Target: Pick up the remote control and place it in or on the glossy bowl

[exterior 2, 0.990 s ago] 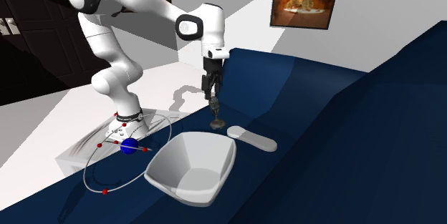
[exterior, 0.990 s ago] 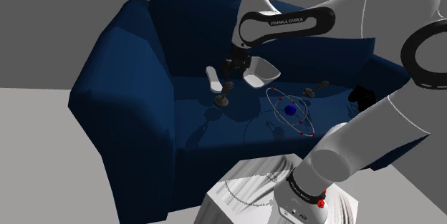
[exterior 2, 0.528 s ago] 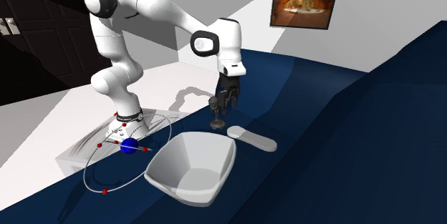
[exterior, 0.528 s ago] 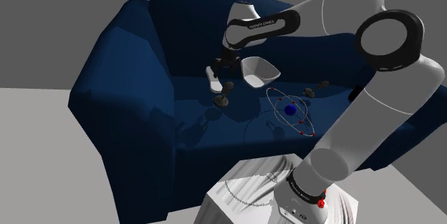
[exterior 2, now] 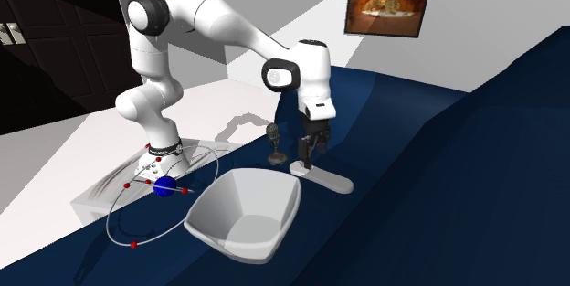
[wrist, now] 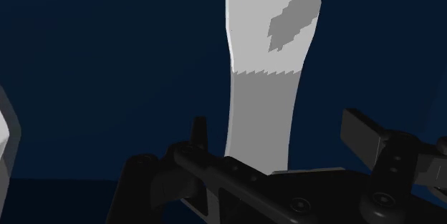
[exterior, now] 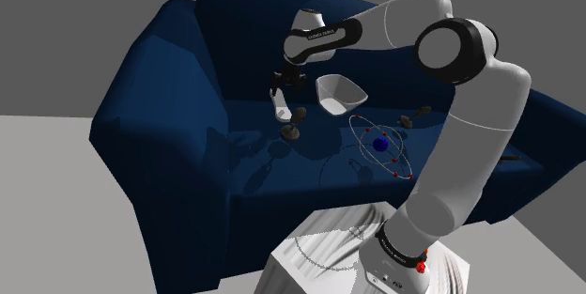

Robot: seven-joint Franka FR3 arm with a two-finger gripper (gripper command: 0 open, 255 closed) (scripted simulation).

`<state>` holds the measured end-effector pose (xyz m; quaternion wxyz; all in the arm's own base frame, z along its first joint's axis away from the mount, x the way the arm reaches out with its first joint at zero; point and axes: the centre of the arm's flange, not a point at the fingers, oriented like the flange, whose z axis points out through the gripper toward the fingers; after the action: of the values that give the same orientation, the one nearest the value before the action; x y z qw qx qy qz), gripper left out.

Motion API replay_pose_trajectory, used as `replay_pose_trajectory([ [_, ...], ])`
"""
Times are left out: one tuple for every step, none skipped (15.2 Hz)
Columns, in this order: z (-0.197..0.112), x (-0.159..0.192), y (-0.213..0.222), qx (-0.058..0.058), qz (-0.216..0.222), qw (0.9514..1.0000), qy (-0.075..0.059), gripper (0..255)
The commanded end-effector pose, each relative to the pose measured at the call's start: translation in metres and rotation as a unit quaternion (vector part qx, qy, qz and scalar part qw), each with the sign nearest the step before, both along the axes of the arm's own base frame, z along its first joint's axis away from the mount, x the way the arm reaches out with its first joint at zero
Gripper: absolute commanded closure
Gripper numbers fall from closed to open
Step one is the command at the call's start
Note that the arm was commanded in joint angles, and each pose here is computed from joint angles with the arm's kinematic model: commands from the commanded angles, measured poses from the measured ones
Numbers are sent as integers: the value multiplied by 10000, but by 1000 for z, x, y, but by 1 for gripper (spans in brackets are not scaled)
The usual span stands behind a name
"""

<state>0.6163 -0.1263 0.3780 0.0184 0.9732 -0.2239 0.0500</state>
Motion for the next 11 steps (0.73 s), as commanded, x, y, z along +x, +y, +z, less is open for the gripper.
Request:
replay_pose_trajectory([
  [-11,10,-6,11,-62,10000,-29,0],
  [-16,11,-6,11,-62,10000,-29,0],
  [-21,11,-6,11,-62,10000,-29,0],
  [-27,12,-6,11,-62,10000,-29,0],
  [-32,12,-7,11,-62,10000,-29,0],
  [-37,13,-7,11,-62,10000,-29,0],
  [-45,13,-8,11,-62,10000,-29,0],
  [-45,13,-8,11,-62,10000,-29,0],
  [-45,13,-8,11,-62,10000,-29,0],
  [-45,13,-8,11,-62,10000,-29,0],
  [-45,13,-8,11,-62,10000,-29,0],
])
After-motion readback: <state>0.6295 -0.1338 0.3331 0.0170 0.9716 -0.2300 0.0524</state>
